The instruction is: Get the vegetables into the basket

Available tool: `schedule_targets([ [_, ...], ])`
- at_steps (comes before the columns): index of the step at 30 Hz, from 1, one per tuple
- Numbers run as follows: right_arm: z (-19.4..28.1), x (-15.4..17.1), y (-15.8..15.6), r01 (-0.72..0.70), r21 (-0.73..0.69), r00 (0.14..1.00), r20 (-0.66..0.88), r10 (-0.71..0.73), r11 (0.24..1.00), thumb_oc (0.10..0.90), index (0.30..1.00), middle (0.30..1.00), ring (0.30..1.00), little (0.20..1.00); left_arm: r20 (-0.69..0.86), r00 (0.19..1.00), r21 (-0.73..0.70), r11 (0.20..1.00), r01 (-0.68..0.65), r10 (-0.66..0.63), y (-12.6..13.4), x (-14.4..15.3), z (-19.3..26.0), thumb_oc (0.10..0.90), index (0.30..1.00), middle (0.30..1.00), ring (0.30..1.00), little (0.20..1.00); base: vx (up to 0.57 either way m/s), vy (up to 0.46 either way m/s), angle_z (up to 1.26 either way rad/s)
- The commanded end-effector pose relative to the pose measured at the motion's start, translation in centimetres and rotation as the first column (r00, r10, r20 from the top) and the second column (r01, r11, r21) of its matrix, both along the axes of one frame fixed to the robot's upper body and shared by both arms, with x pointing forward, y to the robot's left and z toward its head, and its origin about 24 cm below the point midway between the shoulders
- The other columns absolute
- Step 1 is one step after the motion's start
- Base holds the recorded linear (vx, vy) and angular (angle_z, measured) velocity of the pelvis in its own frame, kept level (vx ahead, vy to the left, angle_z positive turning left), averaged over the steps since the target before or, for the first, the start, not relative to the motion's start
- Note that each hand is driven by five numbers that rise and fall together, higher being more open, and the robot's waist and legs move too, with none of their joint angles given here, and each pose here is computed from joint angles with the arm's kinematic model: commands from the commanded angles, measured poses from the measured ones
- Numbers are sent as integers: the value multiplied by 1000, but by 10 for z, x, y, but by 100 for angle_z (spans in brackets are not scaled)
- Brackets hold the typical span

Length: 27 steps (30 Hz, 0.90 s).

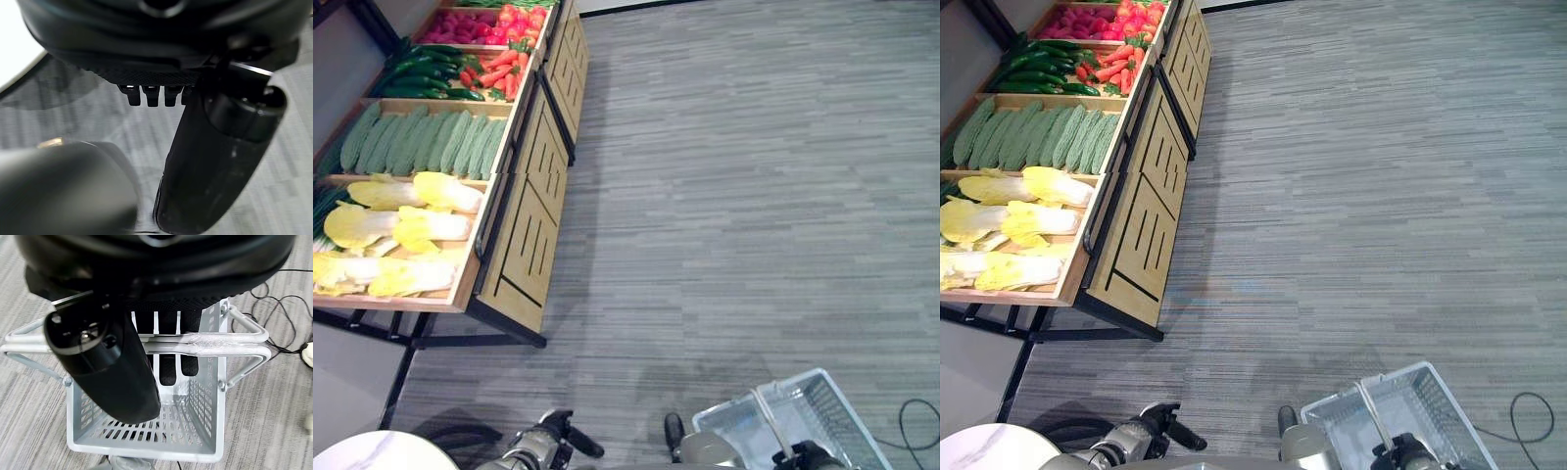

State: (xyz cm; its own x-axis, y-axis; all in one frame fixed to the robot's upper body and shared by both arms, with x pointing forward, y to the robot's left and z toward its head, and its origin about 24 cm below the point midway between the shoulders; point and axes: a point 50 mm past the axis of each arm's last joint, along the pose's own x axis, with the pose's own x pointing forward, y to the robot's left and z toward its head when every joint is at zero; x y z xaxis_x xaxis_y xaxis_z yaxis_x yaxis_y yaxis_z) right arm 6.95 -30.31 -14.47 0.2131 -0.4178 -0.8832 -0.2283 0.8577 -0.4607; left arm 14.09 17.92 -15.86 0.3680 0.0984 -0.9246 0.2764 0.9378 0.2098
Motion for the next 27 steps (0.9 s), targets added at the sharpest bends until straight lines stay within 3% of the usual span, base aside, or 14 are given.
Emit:
schedule_targets([
  [1,4,-10,-13,15,-44,999,-29,-16,999,400,300,300,300,300,45,999,65,998,-2,-1,18,13,7,900,1000,1000,1000,1000,293,88,-15],
  [9,4,10,-5,-91,-44,996,-13,90,995,400,300,300,300,300,60,997,88,995,-48,43,28,8,7,900,1000,1000,1000,1000,326,134,-64],
  [15,3,9,-2,-62,-32,998,-5,62,998,400,300,300,300,300,94,995,106,994,-32,22,33,16,11,900,1000,1000,1000,1000,254,193,-57],
  [19,4,29,4,-114,-30,993,26,115,993,400,300,300,300,300,83,996,139,990,14,-26,38,17,13,900,1000,1000,1000,1000,155,148,-21],
  [27,9,47,5,-95,-32,991,88,98,995,400,300,300,300,300,54,998,140,990,-32,25,45,10,11,900,1000,1000,1000,1000,141,140,-31],
])
